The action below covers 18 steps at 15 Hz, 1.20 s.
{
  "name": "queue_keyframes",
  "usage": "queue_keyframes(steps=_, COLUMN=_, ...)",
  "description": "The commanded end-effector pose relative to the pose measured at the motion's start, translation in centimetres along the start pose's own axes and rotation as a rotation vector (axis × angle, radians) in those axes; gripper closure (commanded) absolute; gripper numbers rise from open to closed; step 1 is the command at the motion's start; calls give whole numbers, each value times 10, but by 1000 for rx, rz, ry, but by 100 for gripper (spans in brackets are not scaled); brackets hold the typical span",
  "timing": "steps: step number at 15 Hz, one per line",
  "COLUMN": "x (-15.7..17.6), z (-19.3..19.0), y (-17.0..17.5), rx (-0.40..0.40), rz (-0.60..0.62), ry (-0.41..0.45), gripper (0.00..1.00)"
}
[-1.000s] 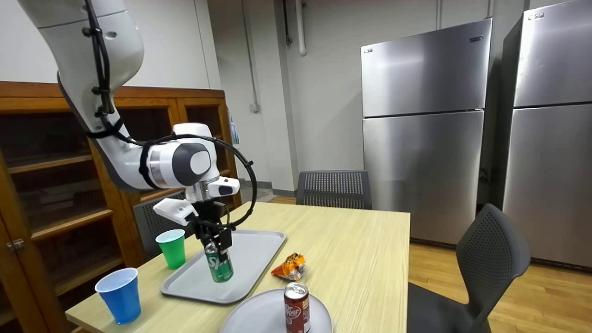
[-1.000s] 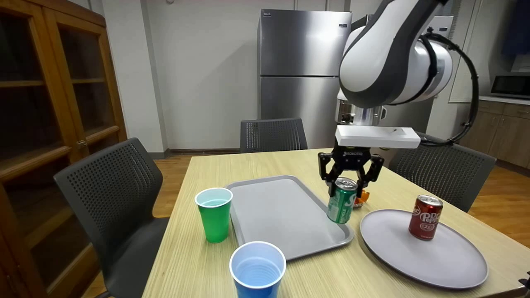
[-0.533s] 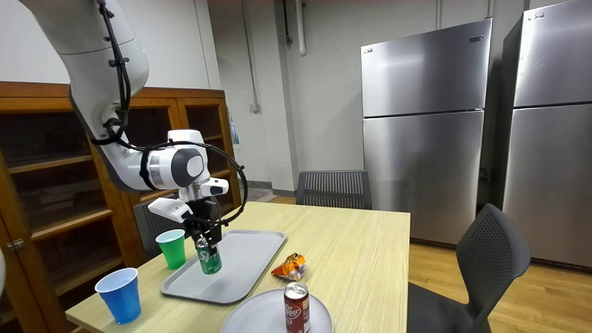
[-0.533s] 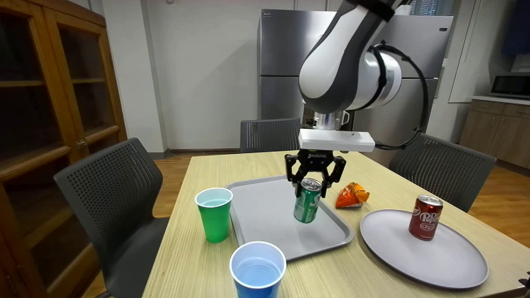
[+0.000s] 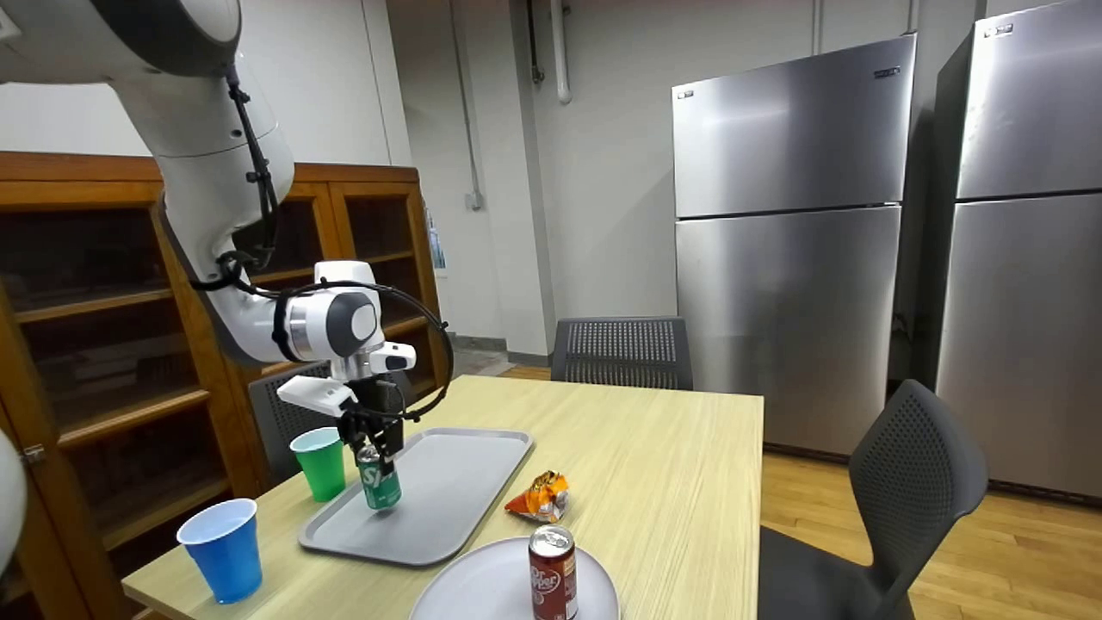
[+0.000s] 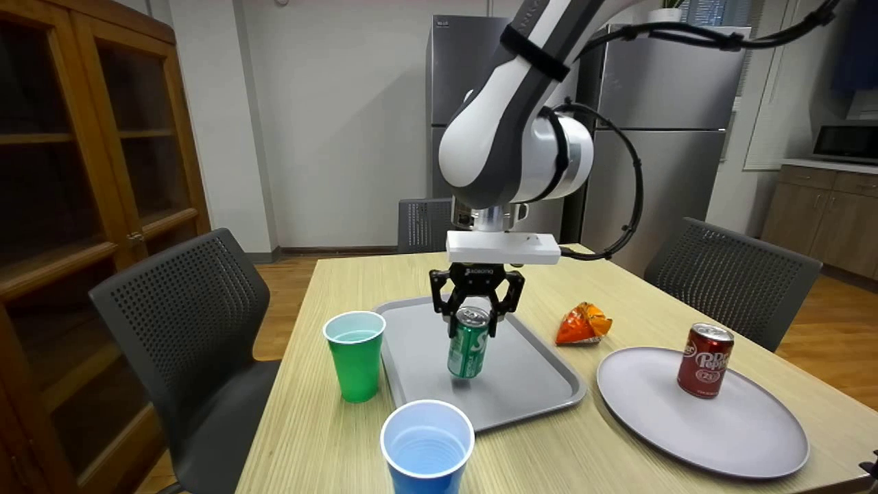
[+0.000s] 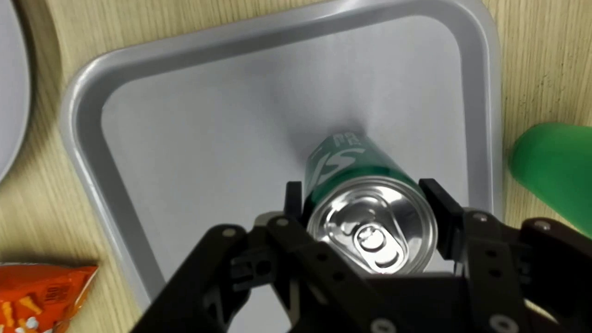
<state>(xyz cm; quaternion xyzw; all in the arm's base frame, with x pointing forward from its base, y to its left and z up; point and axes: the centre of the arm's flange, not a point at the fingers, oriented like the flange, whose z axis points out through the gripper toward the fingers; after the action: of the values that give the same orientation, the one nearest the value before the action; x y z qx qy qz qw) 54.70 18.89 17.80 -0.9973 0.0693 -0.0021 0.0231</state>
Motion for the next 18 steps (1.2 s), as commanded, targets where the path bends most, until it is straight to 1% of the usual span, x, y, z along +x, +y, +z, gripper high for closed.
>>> queue_keyframes(steps=1, x=20, z=0, y=-20, rx=-16, rz=-19, ry=-39, gripper=62)
queue_keyframes(steps=5, x=23, z=5, y=-26, rx=-43, rz=-30, ry=-71, gripper=62)
queue_keyframes(steps=13, x=28, z=11, y=-29, rx=-57, rz=-46, ry=-107, gripper=62)
queue_keyframes(steps=14, x=27, z=11, y=-30, rx=-63, rz=-56, ry=-112, gripper=12)
queue_keyframes(steps=15, x=26, z=9, y=-31, rx=-68, rz=-69, ry=-118, gripper=10)
queue_keyframes(steps=16, x=26, z=7, y=-32, rx=-71, rz=-79, ry=-120, gripper=4)
queue_keyframes(steps=17, x=25, z=3, y=-32, rx=-67, rz=-88, ry=-122, gripper=1)
queue_keyframes(steps=18, x=24, z=-1, y=-33, rx=-67, rz=-96, ry=-122, gripper=0)
